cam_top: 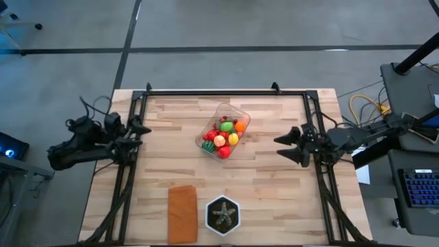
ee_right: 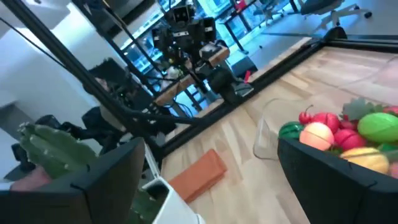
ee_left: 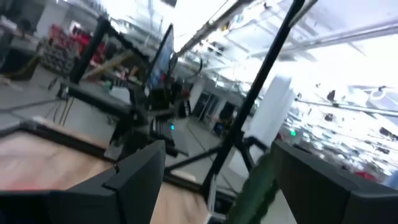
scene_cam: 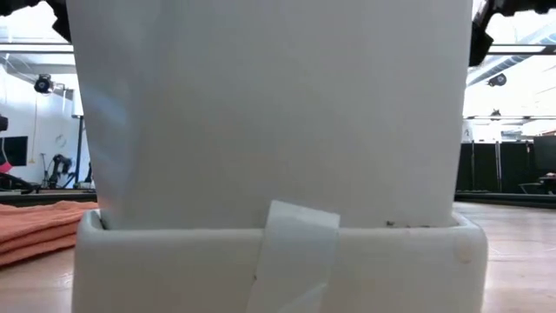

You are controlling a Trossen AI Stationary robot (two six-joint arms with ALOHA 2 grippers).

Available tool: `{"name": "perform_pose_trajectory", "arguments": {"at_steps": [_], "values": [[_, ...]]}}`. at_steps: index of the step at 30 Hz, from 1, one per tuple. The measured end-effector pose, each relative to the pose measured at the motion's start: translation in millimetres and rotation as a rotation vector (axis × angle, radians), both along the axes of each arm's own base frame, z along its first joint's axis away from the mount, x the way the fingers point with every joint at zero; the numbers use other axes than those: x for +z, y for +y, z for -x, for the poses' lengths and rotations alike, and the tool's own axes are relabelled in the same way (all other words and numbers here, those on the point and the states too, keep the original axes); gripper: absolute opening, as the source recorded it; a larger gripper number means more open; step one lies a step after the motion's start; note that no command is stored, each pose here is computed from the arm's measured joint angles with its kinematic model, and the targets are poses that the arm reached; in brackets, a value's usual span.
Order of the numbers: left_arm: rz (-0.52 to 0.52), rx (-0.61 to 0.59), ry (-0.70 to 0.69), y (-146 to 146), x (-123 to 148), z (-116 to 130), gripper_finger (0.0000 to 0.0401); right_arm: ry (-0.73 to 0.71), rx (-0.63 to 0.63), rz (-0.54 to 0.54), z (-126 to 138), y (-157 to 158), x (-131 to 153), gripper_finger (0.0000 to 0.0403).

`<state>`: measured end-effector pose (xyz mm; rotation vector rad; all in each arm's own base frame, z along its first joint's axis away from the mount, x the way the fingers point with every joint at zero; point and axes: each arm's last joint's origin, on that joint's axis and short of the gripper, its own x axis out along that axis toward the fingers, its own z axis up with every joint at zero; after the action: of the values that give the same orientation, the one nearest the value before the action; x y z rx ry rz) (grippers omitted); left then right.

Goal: Pick and placing Produce into tupperware
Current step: Return to Home Position

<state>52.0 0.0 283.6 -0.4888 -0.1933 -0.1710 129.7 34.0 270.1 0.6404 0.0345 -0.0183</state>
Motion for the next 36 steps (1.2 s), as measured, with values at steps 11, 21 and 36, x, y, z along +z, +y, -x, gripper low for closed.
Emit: {"name": "perform_pose_trajectory", "arguments": {"at_steps": [11, 21, 36], "values": [[-0.014, 0.058, 0.004, 2.1, -5.0, -3.8, 0.0277, -0.221, 0.102, 0.05, 18.3, -2.9, -44.9, 0.0359], [-0.059, 0.086, 0.009, 2.7, -6.6, -4.6, 0.0277, -0.231, 0.119, 0.057, 21.8, -3.6, -83.2, 0.0359], [-0.236, -0.057, 0.06, -2.1, -14.3, -5.3, 0.0276, -0.129, 0.229, 0.094, 28.7, -2.8, -94.5, 0.0359]]}}
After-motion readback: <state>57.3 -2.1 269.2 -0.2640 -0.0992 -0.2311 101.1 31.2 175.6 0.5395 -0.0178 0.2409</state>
